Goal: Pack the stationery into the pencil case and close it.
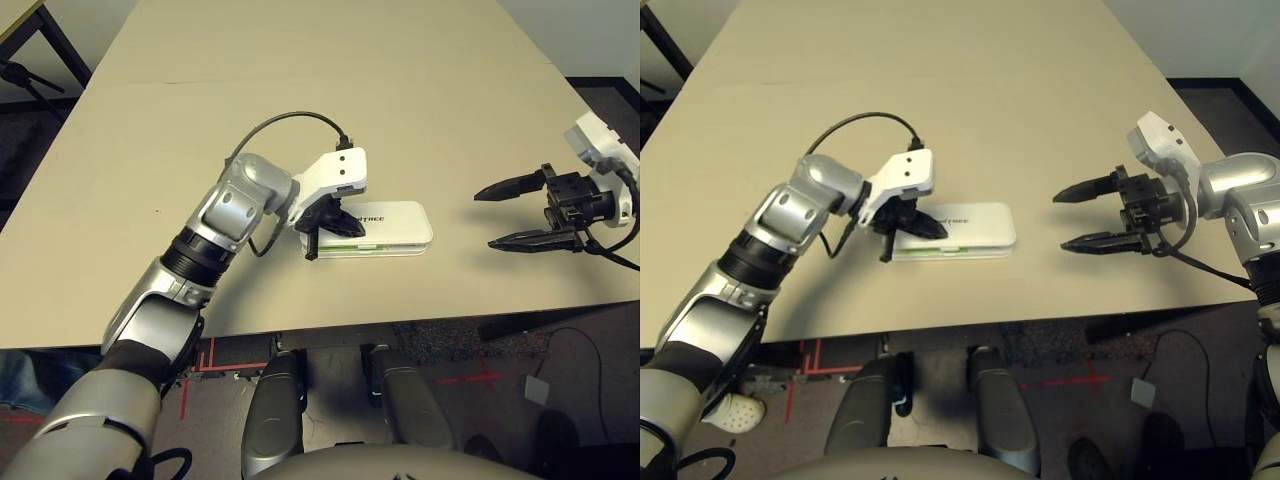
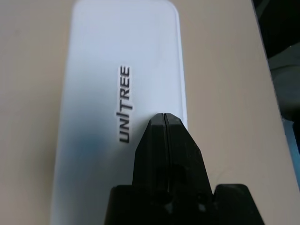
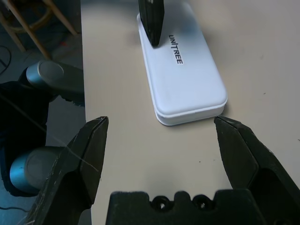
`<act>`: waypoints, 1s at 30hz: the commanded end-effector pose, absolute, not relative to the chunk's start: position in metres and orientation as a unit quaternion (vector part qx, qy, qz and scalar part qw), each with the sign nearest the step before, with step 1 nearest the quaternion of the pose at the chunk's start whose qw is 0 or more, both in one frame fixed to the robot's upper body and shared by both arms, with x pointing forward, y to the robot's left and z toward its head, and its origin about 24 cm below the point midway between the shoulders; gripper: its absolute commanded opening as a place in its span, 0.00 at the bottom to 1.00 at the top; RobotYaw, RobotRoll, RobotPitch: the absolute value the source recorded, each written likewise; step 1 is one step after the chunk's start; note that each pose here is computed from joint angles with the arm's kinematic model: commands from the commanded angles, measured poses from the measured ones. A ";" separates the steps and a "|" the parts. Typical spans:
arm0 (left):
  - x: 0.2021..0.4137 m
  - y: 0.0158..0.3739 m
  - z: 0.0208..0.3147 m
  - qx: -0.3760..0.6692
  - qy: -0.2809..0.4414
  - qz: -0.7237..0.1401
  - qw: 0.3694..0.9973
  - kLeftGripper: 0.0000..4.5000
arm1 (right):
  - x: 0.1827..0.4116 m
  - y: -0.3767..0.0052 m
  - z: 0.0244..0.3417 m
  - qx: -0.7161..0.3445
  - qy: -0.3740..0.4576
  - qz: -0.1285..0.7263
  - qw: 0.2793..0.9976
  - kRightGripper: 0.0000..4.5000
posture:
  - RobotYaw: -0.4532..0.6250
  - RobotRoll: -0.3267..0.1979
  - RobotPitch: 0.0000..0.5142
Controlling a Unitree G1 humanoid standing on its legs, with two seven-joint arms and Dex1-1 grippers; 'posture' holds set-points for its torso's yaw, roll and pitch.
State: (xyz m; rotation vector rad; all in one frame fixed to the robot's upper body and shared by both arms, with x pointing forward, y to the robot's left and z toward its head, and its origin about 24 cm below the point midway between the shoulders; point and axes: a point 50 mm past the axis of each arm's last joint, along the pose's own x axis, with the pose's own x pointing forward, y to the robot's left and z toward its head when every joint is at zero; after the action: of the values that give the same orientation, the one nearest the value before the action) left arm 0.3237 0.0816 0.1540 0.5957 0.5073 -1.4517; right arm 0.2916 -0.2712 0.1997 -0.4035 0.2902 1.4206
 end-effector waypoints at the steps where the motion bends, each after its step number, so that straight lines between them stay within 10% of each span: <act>1: 0.320 0.091 0.120 0.298 0.285 -0.626 0.662 0.01 | 0.291 -0.270 0.199 -0.187 0.120 0.646 0.730 1.00 | 0.35 0.62 0.35; 9: 0.322 0.081 0.138 0.218 0.237 -0.631 0.706 0.16 | 0.293 -0.263 0.195 -0.173 0.099 0.643 0.739 1.00 | 0.35 0.62 0.36; 19: 0.334 0.113 0.186 0.071 0.106 -0.488 0.863 0.99 | 0.315 -0.258 0.186 -0.118 0.050 0.531 0.838 1.00 | 0.38 0.62 0.36; 30: 0.329 0.176 0.184 -0.052 -0.002 -0.187 0.981 0.99 | 0.353 -0.262 0.164 -0.053 -0.005 0.276 0.960 1.00 | 0.43 0.62 0.36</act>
State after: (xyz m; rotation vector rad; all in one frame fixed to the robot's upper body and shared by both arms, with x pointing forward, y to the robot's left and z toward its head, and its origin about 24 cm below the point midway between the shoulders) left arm 0.3329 0.1657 0.1822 -0.0869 0.0368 -0.4699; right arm 0.3521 -0.2537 0.1644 -0.1105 0.0066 0.6314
